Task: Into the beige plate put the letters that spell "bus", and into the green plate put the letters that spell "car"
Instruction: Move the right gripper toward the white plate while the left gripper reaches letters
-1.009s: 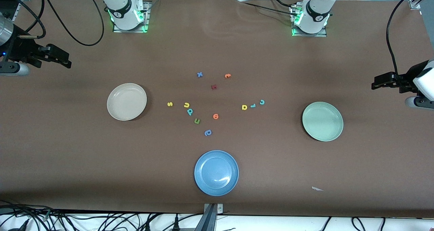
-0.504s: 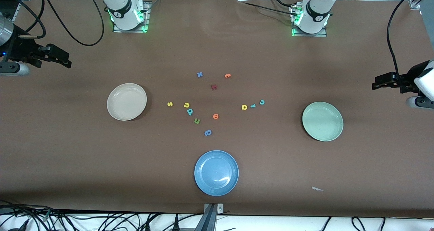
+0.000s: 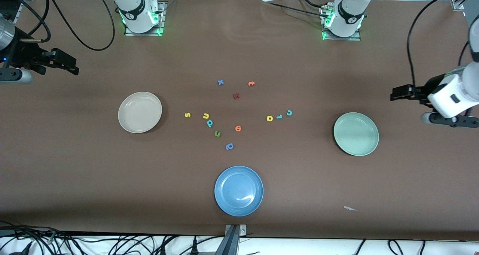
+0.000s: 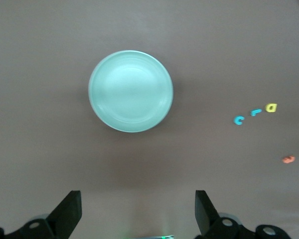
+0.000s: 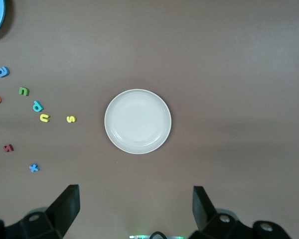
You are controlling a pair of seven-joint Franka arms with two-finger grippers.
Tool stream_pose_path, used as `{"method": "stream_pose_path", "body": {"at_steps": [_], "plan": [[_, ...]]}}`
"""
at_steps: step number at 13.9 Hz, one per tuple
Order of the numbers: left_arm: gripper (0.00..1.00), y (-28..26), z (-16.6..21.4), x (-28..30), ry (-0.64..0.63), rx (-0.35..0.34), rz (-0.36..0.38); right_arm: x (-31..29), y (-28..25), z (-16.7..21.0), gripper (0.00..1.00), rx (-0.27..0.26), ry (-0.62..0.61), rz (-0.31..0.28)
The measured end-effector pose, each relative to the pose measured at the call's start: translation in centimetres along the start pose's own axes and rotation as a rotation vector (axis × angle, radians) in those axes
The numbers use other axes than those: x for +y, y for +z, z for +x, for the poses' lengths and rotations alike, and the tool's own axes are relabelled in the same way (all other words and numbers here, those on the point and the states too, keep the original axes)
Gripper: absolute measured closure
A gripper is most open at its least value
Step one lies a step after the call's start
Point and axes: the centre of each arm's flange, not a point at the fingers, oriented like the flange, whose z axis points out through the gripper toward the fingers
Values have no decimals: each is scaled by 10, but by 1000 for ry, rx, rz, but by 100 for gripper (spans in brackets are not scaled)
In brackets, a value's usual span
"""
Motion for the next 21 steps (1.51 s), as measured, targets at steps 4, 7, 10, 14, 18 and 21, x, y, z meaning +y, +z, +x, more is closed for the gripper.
{"method": "stream_pose_path", "body": {"at_steps": [4, 7, 10, 14, 18, 21], "plan": [[0, 43, 15, 65, -77, -51, 11, 0, 1, -1, 0, -11, -1, -1], [0, 85, 23, 104, -78, -64, 27, 0, 7, 2, 0, -22, -1, -1], [1, 122, 22, 134, -72, -64, 34, -7, 25, 16, 0, -21, -10, 0], [2, 175, 17, 164, -96, -47, 25, -62, 70, 32, 0, 14, 118, -1], [4, 233, 6, 186, -127, -9, 13, -127, 158, 39, 0, -16, 239, -70], [5, 286, -9, 201, -145, 57, 7, -151, 236, 55, 0, -73, 195, -145]]}}
